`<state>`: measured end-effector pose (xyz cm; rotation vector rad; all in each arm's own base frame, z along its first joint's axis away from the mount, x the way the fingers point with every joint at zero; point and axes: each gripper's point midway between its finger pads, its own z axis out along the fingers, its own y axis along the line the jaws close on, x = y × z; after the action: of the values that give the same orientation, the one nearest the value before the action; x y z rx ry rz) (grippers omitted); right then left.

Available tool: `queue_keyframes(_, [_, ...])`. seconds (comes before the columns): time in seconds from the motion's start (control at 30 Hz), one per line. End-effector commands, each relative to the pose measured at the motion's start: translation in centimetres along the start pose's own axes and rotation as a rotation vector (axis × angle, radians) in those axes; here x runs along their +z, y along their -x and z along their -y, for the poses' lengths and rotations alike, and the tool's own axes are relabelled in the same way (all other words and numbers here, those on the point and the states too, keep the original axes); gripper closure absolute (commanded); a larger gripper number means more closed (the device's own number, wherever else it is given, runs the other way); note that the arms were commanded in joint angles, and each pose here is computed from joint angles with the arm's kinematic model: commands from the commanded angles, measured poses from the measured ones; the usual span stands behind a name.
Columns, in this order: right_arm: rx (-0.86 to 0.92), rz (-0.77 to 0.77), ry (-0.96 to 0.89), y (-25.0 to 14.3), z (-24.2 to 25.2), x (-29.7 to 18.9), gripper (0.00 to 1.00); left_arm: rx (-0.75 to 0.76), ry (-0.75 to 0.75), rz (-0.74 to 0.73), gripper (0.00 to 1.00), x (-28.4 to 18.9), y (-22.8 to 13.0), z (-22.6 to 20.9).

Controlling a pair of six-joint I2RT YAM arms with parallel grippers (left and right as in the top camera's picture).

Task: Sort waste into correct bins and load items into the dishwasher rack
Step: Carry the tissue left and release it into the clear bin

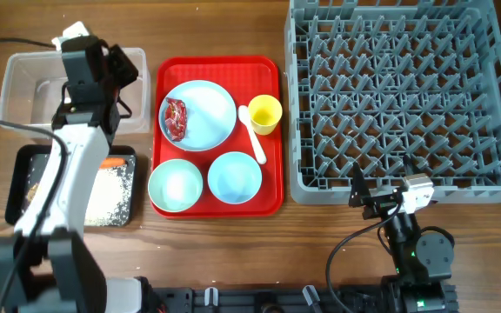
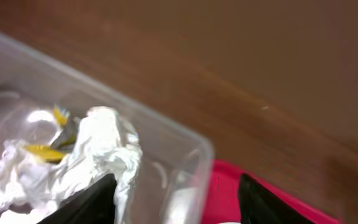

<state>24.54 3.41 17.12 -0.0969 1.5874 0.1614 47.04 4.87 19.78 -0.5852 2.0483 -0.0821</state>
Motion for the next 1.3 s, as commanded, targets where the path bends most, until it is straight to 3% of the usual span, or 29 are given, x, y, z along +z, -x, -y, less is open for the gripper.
queue_keyframes(0.0, [0.014,0.002,-0.001,0.0,0.0,0.0,0.0,0.016,-0.039,0.071,0.42,-2.4,2.7,1.4])
queue_keyframes(0.1, [0.014,0.002,-0.001,0.0,0.0,0.0,0.01,0.005,0.003,0.033,0.61,-1.0,1.7,-0.2])
queue_keyframes(0.17, [0.014,0.002,-0.001,0.0,0.0,0.0,0.0,0.002,0.041,-0.016,0.96,0.9,0.2,-1.6])
queue_keyframes(0.27, [0.014,0.002,-0.001,0.0,0.0,0.0,0.0,-0.008,0.091,-0.103,0.96,4.2,-3.0,-3.7])
queue_keyframes(0.3, [0.014,0.002,-0.001,0.0,0.0,0.0,0.0,-0.014,0.081,-0.131,0.89,5.3,-4.1,-4.1])
queue_keyframes(0.33, [0.014,0.002,-0.001,0.0,0.0,0.0,0.0,-0.028,0.04,-0.162,0.7,6.3,-4.9,-4.1])
queue_keyframes(0.37, [0.014,0.002,-0.001,0.0,0.0,0.0,0.0,-0.045,-0.01,-0.178,0.32,6.5,-4.7,-4.0])
queue_keyframes(0.4, [0.014,0.002,-0.001,0.0,0.0,0.0,0.0,-0.061,-0.051,-0.175,0.01,6.3,-3.8,-3.7])
queue_keyframes(0.53, [0.014,0.002,-0.001,0.0,0.0,0.0,0.0,-0.095,-0.207,-0.154,0.0,2.6,0.5,-1.4])
queue_keyframes(0.63, [0.014,0.002,-0.001,0.0,0.0,0.0,0.0,-0.091,-0.14,-0.12,0.0,1.0,1.7,-2.6])
queue_keyframes(0.7, [0.014,0.002,-0.001,0.0,0.0,0.0,0.0,-0.094,-0.124,-0.112,0.91,1.0,2.0,-3.1])
queue_keyframes(0.73, [0.014,0.002,-0.001,0.0,0.0,0.0,0.0,-0.098,-0.115,-0.126,0.96,0.9,1.6,-3.4])
queue_keyframes(0.87, [0.014,0.002,-0.001,0.0,0.0,0.0,0.0,-0.099,0.025,-0.177,0.96,1.7,-0.3,-6.3])
queue_keyframes(0.9, [0.014,0.002,-0.001,0.0,0.0,0.0,0.0,-0.072,0.03,-0.194,0.94,2.1,-0.9,-6.4])
queue_keyframes(0.93, [0.014,0.002,-0.001,0.0,0.0,0.0,0.0,-0.025,0.027,-0.212,0.85,2.5,-1.5,-6.4])
queue_keyframes(1.0, [0.014,0.002,-0.001,0.0,0.0,0.0,0.0,0.08,0.012,-0.22,0.25,2.5,-1.9,-5.8])
queue_keyframes(1.03, [0.014,0.002,-0.001,0.0,0.0,0.0,0.0,0.106,0.022,-0.212,0.0,2.5,-1.8,-5.7])
queue_keyframes(1.13, [0.014,0.002,-0.001,0.0,0.0,0.0,0.0,0.126,0.086,-0.192,0.0,2.5,-1.5,-6.1])
queue_keyframes(1.17, [0.014,0.002,-0.001,0.0,0.0,0.0,0.0,0.126,0.09,-0.195,0.11,2.5,-1.6,-6.2])
queue_keyframes(1.2, [0.014,0.002,-0.001,0.0,0.0,0.0,0.0,0.125,0.091,-0.198,0.62,2.5,-1.7,-6.3])
queue_keyframes(1.23, [0.014,0.002,-0.001,0.0,0.0,0.0,0.0,0.125,0.092,-0.202,0.83,2.5,-1.8,-6.3])
queue_keyframes(1.27, [0.014,0.002,-0.001,0.0,0.0,0.0,0.0,0.124,0.093,-0.205,0.96,2.4,-1.8,-6.3])
